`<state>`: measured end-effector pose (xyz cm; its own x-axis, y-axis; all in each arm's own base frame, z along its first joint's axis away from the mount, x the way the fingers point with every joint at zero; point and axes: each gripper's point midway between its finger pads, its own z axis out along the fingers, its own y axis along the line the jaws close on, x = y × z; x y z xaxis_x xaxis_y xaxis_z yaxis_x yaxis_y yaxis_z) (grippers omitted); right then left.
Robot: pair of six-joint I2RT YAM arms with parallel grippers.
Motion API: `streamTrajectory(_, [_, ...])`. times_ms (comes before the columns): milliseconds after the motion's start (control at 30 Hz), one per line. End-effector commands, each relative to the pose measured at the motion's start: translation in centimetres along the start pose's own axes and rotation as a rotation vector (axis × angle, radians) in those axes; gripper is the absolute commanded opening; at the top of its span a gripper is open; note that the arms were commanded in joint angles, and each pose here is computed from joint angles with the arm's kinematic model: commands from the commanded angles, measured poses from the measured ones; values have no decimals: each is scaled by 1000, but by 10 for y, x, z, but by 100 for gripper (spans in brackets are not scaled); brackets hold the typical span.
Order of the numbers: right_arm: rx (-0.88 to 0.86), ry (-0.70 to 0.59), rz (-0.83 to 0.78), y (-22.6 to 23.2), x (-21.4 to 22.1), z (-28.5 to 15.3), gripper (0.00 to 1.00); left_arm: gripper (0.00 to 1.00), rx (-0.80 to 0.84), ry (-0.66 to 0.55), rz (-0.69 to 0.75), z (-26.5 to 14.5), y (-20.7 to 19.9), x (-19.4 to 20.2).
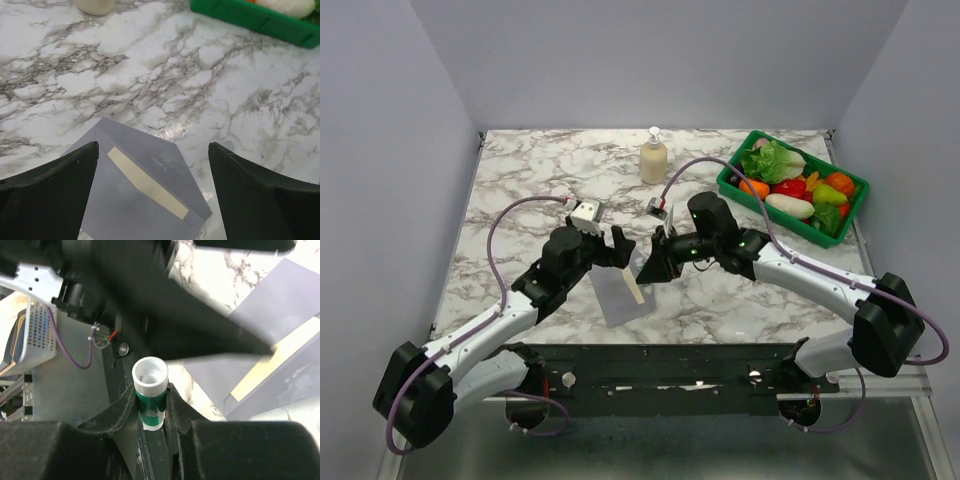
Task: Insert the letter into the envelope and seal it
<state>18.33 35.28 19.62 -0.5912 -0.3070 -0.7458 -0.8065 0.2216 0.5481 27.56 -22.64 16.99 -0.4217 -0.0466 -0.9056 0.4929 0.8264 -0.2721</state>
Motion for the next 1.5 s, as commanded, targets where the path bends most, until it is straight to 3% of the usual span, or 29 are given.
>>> streamTrajectory(0, [31, -15, -13, -7, 9, -3, 1, 99, -61, -190, -123, -9, 26, -14])
streamTrajectory(167, [73, -5, 6, -21, 19, -4, 1, 95, -108, -197, -123, -9, 45, 23])
streamTrajectory(233, [80, -5, 9, -25, 20, -5, 1, 85, -157, -142, -116, -6, 55, 38])
streamTrajectory(267, [84, -4, 12, -26, 20, -5, 1, 73, -175, -118, -119, -5, 58, 43])
streamTrajectory(333, [96, -7, 21, -31, 20, -7, 1, 65, -191, -59, -122, -1, 60, 54])
streamTrajectory(367, [101, -10, 22, -33, 20, -8, 1, 55, -183, -44, -129, 1, 59, 57])
streamTrajectory(400, [106, -8, 26, -34, 21, -8, 1, 43, -179, -22, -139, 4, 58, 63])
streamTrajectory(433, [109, -11, 23, -35, 20, -8, 1, 16, -152, -16, -149, 6, 53, 65])
streamTrajectory(467, [112, -9, 25, -36, 21, -8, 1, 3, -140, -13, -167, 7, 51, 67])
streamTrajectory(500, [114, -8, 26, -37, 21, -8, 1, 0, -141, 7, -180, 8, 51, 74])
streamTrajectory(900, [146, -16, 44, -45, 22, -10, 1, 0, -211, 210, -226, 31, 57, 131])
streamTrajectory(1100, [178, -23, 56, -53, 20, -11, 1, 0, -228, 248, -255, 53, 61, 153])
streamTrajectory(1367, [240, -41, 54, -65, 16, -14, 1, 0, -169, 232, -269, 73, 49, 148])
streamTrajectory(1467, [307, -66, 46, -76, 9, -16, 1, 0, -131, 189, -247, 75, 41, 130])
